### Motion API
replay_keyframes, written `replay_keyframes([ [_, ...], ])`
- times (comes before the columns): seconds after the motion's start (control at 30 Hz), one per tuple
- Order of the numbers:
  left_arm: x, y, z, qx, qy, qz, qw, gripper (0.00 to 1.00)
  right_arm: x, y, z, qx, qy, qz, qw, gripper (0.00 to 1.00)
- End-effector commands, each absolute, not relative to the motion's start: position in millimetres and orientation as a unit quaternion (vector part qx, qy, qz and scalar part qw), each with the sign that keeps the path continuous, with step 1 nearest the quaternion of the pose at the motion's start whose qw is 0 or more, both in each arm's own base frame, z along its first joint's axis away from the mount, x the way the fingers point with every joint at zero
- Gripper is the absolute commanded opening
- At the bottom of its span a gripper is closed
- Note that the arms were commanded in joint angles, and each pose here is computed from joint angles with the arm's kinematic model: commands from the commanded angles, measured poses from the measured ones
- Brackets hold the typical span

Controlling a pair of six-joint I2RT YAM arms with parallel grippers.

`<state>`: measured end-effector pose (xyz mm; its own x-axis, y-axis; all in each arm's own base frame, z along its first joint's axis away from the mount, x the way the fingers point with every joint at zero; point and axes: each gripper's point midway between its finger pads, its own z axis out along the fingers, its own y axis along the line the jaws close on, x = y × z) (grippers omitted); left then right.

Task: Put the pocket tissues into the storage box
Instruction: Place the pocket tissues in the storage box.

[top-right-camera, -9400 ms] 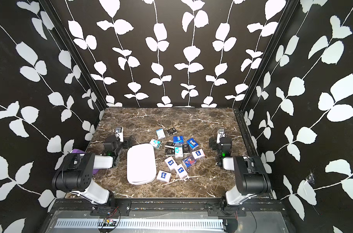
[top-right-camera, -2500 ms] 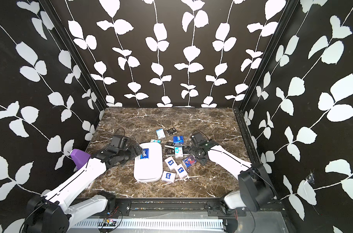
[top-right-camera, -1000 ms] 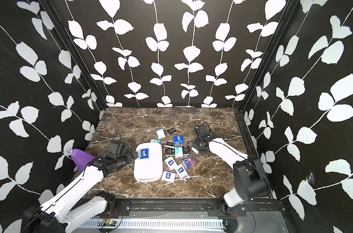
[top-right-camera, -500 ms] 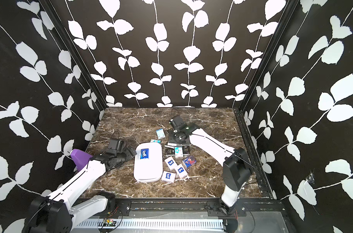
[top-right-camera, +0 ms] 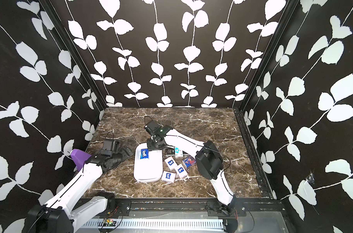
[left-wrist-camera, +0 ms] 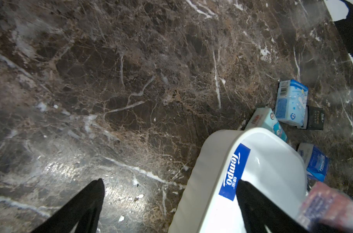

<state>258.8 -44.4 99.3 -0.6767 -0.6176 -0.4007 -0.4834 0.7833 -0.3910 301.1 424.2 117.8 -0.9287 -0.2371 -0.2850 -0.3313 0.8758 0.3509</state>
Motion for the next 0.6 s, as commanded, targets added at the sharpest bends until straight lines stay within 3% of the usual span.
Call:
replay_keyframes([
  [0.0, 249, -42, 101, -0.299, 0.909, -0.125, 0.260, 0.99, 305, 421, 113, -0.139, 0.969, 0.172, 0.109, 0.42],
  [0.57, 223, -37, 112, -0.298, 0.905, -0.133, 0.273, 0.99, 317, 444, 68, -0.091, 0.977, 0.174, 0.088, 0.42],
])
